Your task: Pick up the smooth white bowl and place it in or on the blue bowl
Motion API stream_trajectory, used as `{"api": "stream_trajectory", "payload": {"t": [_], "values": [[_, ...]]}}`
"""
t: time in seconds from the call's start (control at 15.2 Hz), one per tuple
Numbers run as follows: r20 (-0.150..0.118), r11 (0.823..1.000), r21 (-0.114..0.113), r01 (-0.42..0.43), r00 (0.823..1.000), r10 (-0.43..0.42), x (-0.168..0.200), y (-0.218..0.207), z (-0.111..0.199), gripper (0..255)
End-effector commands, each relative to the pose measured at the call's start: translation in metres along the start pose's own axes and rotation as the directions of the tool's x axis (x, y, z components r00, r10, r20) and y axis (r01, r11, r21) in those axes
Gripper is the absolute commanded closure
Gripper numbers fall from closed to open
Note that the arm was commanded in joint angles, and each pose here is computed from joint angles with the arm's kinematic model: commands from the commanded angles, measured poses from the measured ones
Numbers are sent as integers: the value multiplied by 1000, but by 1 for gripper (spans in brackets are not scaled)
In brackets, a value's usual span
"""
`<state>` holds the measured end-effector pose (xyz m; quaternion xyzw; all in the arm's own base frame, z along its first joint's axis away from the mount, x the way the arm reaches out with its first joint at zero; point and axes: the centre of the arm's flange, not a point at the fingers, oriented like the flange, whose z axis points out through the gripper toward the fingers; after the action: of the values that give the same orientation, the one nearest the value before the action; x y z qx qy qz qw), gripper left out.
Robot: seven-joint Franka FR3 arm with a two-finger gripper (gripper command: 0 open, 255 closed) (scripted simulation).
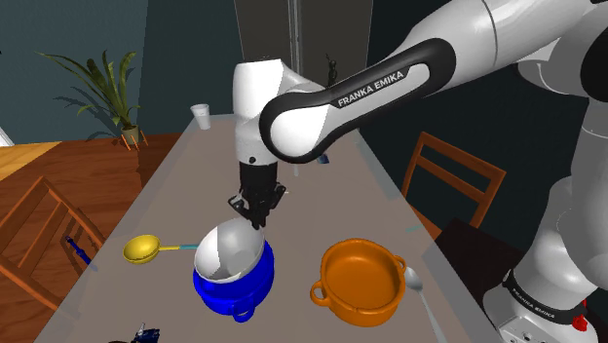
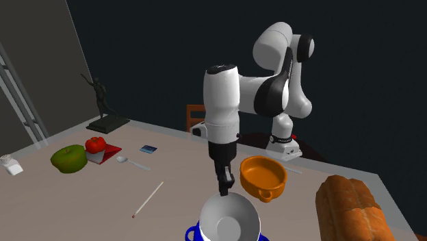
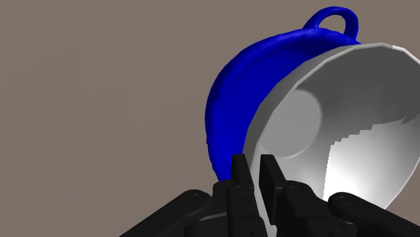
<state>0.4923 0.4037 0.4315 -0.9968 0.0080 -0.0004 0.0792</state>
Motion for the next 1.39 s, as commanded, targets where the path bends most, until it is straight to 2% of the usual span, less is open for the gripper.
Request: {"api": "stream_trajectory", "payload": {"t": [0.0,0.46,0.53,0.86,1.12,1.32], "values": [[-1,1000,0,0,1000,0,0,1,6,255],[-1,1000,0,0,1000,0,0,1,6,255],[-1,1000,0,0,1000,0,0,1,6,0],[-1,1000,0,0,1000,0,0,1,6,0],[-1,1000,0,0,1000,0,0,1,-44,0],[-1,1000,0,0,1000,0,0,1,-44,0]]}}
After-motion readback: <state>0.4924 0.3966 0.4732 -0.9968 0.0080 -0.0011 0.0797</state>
